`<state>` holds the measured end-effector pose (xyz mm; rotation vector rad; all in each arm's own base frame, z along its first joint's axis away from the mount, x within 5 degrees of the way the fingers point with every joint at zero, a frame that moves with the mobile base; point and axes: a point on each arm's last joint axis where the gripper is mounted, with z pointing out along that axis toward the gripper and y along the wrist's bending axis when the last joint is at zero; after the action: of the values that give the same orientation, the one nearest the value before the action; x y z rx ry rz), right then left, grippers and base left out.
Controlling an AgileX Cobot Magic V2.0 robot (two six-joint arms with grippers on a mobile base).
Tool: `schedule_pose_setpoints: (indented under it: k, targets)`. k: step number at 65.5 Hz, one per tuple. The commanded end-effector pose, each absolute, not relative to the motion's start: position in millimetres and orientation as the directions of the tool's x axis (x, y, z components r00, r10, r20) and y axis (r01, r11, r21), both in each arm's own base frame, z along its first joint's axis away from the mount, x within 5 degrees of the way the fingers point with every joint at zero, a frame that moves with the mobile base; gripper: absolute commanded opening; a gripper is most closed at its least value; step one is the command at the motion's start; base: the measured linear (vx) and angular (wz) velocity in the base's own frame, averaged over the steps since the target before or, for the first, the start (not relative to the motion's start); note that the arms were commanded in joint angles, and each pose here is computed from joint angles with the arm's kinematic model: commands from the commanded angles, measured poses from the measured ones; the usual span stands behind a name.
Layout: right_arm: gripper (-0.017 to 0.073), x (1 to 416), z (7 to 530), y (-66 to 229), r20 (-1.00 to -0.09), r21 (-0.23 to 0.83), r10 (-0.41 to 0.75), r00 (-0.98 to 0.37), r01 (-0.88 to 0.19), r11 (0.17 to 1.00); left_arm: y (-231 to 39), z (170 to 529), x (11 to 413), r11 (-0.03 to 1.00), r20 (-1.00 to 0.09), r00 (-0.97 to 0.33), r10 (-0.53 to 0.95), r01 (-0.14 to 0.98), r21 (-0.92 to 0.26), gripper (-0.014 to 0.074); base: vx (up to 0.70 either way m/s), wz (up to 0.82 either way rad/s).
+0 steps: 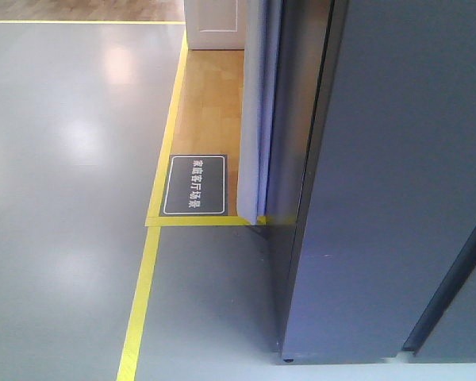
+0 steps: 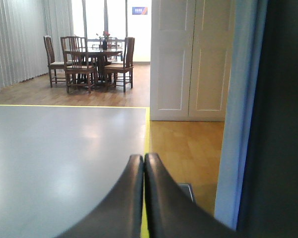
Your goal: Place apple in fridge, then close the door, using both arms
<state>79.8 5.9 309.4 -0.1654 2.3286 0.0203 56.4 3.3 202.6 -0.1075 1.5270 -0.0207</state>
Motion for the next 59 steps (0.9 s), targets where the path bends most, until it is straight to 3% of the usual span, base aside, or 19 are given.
schedule_pose_setpoints:
  k: [1,20,33,49,59]
  targets:
    - [-0.0002,78,316,4,-0.794,-0.082,-0.139,-0.592,-0.121,0.989,3,201,56,0.995,-0.990,0.108,-0.087,-0.039,-0.092,-0.0006,0.00,0.00]
    - [-0.0002,72,288,2,-0.960,-0.127,-0.136,-0.246,-0.054,0.990,3,201,56,0.995,-0.990,0.108,-0.087,-0.039,-0.092,-0.0006,0.00,0.00]
    - [-0.0002,66,252,1,-0.993,-0.108,-0.108,-0.047,-0.018,0.994,3,201,56,0.995,-0.990,0.108,-0.087,-0.039,-0.092,-0.0006,0.00,0.00]
    - [-0.0002,60,203,0,-0.994,-0.107,-0.107,0.017,-0.001,0.994,3,201,56,0.995,-0.990,0.108,-0.087,-0.039,-0.092,-0.0006,0.00,0.00]
    - [-0.0002,56,199,0,-0.994,-0.107,-0.106,0.018,-0.003,0.994,3,201,56,0.995,-0.990,0.108,-0.087,-0.039,-0.092,-0.0006,0.00,0.00]
